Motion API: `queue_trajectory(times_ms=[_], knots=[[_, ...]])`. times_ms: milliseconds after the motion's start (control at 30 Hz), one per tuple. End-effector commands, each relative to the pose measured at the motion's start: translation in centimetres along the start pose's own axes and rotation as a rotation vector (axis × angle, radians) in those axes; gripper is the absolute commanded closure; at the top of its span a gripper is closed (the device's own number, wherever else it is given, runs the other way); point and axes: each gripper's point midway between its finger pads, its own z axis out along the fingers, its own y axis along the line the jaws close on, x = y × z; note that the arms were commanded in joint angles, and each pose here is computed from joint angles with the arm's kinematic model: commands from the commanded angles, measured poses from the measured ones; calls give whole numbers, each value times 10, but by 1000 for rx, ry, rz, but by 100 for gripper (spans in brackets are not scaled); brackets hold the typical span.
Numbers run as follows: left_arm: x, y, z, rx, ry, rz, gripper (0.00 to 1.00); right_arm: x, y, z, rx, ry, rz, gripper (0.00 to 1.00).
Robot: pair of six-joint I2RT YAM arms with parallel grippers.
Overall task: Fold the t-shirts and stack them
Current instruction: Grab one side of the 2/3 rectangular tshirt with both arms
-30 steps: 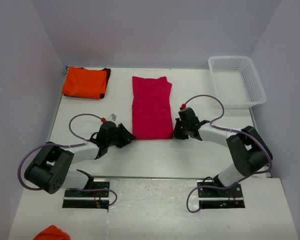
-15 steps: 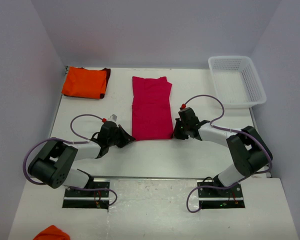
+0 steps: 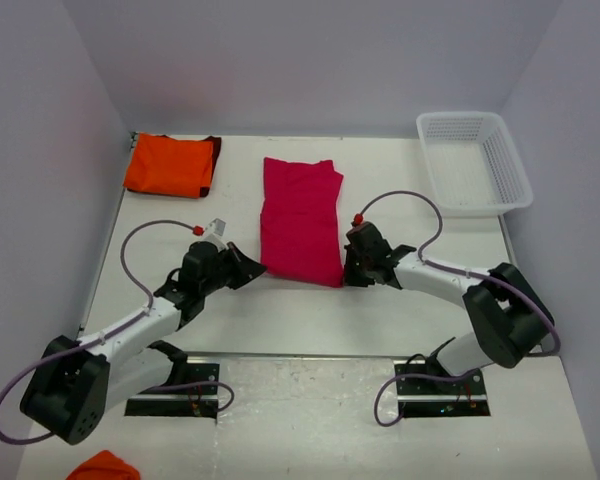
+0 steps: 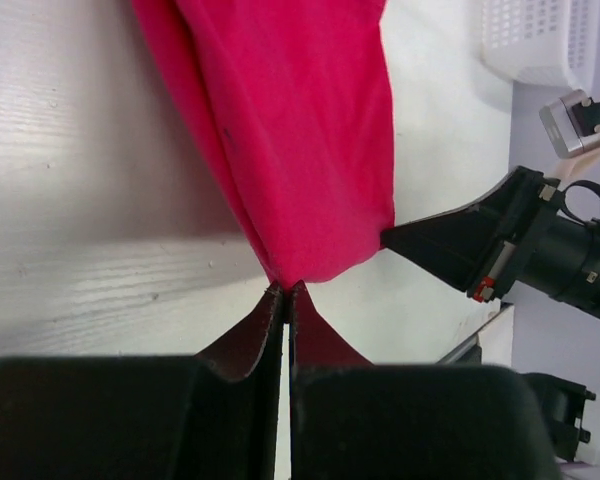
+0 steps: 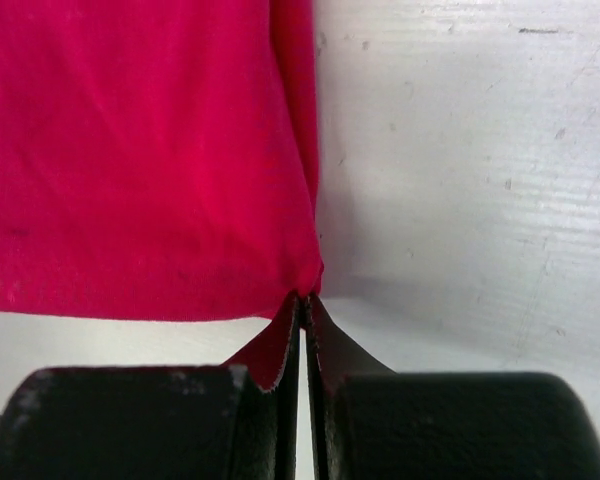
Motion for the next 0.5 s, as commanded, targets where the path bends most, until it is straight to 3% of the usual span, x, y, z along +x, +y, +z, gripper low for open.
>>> queue_trajectory(times_ms=[0, 333, 467], knots=[[9, -3, -19, 1, 47, 44, 100, -11, 1, -20, 33, -58, -5, 100], [58, 25, -55, -26, 185, 6, 100, 16, 5, -59, 37, -79, -4, 100], [62, 26, -66, -8, 177, 11, 100, 36, 6, -69, 48, -77, -3, 100]])
